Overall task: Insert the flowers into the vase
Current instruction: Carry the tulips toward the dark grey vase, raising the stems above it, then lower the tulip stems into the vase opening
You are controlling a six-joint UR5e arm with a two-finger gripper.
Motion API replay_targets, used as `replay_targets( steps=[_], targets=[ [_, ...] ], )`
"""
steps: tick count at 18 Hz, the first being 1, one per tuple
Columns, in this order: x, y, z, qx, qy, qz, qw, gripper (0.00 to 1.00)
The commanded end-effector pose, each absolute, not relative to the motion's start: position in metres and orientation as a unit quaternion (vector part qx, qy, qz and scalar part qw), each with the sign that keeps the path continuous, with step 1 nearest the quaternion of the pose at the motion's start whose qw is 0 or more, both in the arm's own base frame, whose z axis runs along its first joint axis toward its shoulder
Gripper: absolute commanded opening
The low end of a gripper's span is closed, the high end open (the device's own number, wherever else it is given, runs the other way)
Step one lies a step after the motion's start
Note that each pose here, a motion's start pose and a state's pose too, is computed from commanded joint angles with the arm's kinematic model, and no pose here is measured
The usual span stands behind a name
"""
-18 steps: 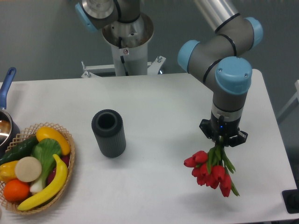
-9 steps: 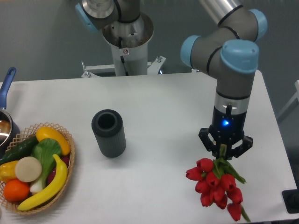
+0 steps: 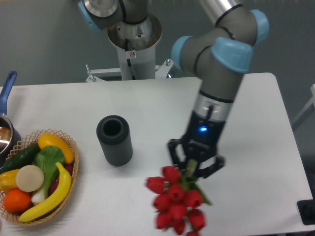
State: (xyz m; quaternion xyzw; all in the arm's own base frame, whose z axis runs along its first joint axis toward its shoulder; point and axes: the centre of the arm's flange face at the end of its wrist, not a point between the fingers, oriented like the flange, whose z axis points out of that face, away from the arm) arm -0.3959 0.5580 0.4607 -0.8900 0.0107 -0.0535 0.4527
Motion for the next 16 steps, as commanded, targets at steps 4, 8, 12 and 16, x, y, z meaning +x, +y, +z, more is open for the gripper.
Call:
replay_targets(
  steps=[4, 8, 12, 16],
  targets=[
    [-0.373, 0.55, 0.479, -0.85, 0.039, -0.12, 0.511, 0.04],
    [-0.368, 0.527, 0.498, -0.812, 0.058, -0.157, 0.559, 0.04],
    [-0.358, 0.496, 0.507, -0.805, 0.05, -0.155, 0.57, 0.04],
    [-0.346, 0.461, 0.502, -0.779, 0.047, -0.186, 0.597, 0.04]
  ],
)
